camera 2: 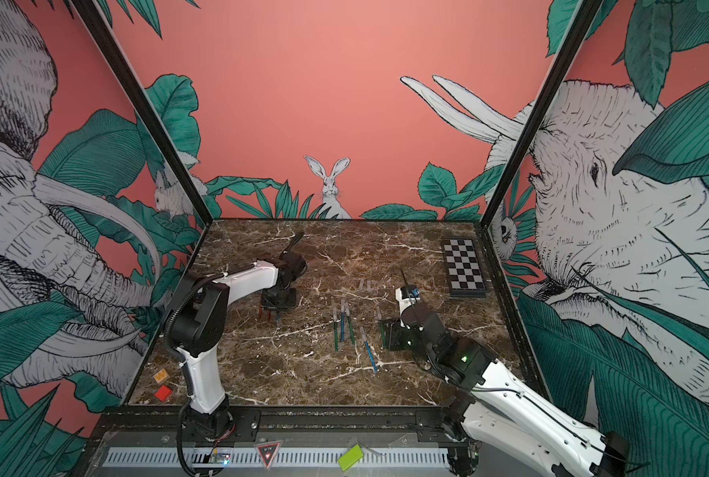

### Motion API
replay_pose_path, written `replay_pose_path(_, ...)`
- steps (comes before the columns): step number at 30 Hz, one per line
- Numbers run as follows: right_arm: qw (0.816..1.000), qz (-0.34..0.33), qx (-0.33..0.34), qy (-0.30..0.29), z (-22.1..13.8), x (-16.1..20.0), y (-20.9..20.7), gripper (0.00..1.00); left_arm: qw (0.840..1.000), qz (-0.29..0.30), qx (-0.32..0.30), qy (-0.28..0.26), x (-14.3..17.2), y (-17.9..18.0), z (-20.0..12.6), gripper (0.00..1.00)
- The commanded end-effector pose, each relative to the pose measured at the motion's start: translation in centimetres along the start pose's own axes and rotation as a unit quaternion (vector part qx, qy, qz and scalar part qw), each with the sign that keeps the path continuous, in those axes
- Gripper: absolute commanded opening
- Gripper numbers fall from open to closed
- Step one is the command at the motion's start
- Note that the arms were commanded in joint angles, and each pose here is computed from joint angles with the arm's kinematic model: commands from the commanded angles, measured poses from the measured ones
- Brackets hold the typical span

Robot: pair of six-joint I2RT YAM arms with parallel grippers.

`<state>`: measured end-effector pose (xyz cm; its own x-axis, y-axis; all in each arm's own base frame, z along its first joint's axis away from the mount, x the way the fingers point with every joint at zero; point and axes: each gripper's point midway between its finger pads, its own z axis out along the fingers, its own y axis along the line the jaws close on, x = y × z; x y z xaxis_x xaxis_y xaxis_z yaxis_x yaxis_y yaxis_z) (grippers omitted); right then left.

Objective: Remove protective caps from carving knives
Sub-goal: Place the carving knife at the center of the board.

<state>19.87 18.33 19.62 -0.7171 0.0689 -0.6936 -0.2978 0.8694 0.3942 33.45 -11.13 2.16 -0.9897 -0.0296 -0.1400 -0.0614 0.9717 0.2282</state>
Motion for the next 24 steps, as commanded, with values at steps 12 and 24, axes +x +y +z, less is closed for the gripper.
replay_pose_path(12, 1.000, 0.001, -0.009, -0.019, -1.1, -1.4, 0.8, 0.00, 1.000, 0.013, -0.014, -0.017, -1.9, 1.0, -3.3, 0.23)
replay_pose_path(24, 0.994, -0.060, 0.083, 0.034, 0.0, -1.7, -1.3, 0.00, 0.988, 0.021, 0.058, -0.140, -5.7, 2.2, -15.5, 0.63)
